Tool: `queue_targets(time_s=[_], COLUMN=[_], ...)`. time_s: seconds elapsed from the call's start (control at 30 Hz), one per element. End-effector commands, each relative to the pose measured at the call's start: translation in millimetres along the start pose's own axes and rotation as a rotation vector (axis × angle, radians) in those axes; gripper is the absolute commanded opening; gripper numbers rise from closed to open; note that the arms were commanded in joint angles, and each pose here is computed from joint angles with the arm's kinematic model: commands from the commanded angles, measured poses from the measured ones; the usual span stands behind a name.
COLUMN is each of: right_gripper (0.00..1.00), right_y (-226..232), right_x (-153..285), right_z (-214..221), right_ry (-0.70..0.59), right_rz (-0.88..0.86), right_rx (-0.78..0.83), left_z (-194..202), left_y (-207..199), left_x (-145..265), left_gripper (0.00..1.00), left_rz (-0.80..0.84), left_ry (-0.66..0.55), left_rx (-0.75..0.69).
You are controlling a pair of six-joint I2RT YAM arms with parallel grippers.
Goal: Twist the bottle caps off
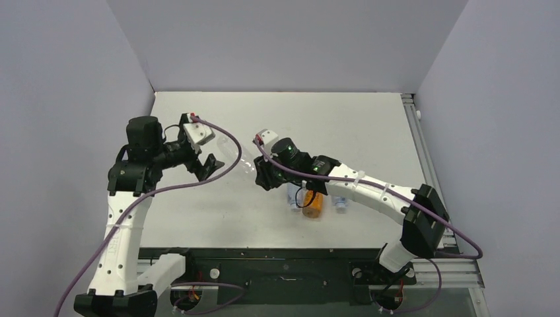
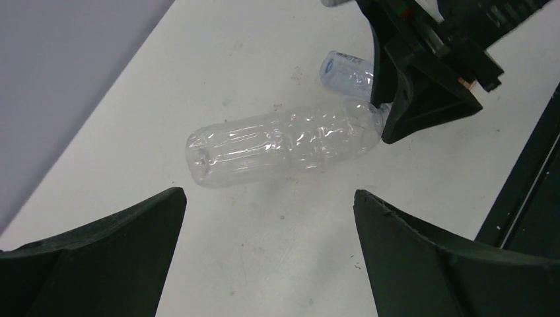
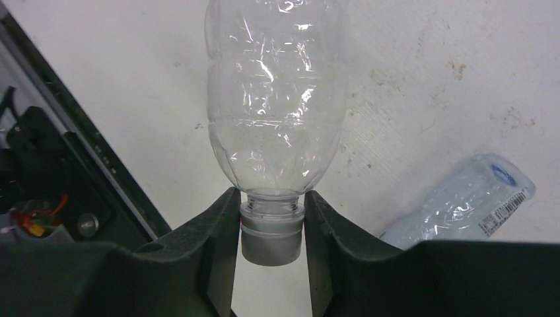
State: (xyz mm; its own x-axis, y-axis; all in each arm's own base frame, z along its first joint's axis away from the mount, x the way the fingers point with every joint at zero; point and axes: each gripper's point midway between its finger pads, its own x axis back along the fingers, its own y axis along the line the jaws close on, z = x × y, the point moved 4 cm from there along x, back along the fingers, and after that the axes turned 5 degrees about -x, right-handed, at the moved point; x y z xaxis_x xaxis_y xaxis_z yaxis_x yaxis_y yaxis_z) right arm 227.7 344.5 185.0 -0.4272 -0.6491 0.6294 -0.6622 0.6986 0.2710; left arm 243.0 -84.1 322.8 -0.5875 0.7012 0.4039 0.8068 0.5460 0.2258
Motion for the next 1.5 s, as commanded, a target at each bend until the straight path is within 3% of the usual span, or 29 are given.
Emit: queue_targets(time_s=[0.0, 0.13, 0.37, 0.6, 0.7, 1.03, 1.1, 1.3, 1.4, 1.47], right_gripper=[0.0, 0.0, 0.0, 0.0, 0.0, 0.0, 0.0, 0.0, 0.1, 0.24], right_y=[20.3, 29.5, 51.7, 68.9, 74.6, 83.3, 82.9, 79.6, 78.5, 75.4], right_x=[47.5, 70.0, 100.0, 112.3, 114.8, 120.9, 122.2, 119.9, 116.2, 115.5], right_z=[-41.5, -56.3, -70.1, -59.4, -55.4, -72.5, -72.9, -78.3, -84.2, -89.4], right_ry=[-0.058, -0.023, 0.004, 0.069, 0.089, 0.075, 0.071, 0.036, 0.02, 0.006], right_rz=[-0.156, -0.241, -0.37, -0.441, -0.456, -0.471, -0.467, -0.425, -0.4, -0.357], right_rx=[-0.011, -0.014, -0.009, 0.01, 0.024, 0.035, 0.042, 0.022, 0.003, 0.001], left_z=[-22.8, -31.0, -35.5, -34.2, -28.3, -4.6, -2.0, -20.1, -25.0, -23.9], left_y=[-13.7, -34.0, -49.1, -49.0, -49.8, -58.2, -60.3, -61.6, -61.2, -60.7], left_x=[2.3, 0.0, -6.8, -11.4, -13.9, -18.0, -20.7, -19.2, -15.7, -15.3], left_gripper=[0.97, 0.97, 0.96, 0.96, 0.99, 0.82, 0.76, 0.38, 0.36, 0.36], left_rz=[0.038, 0.067, -0.059, -0.113, -0.077, 0.043, 0.043, -0.018, -0.04, -0.056], left_ry=[-0.091, -0.107, -0.189, -0.199, -0.169, -0.095, -0.104, -0.174, -0.189, -0.193], left_rx=[-0.338, -0.635, -1.154, -1.358, -1.365, -1.339, -1.336, -1.279, -1.247, -1.202])
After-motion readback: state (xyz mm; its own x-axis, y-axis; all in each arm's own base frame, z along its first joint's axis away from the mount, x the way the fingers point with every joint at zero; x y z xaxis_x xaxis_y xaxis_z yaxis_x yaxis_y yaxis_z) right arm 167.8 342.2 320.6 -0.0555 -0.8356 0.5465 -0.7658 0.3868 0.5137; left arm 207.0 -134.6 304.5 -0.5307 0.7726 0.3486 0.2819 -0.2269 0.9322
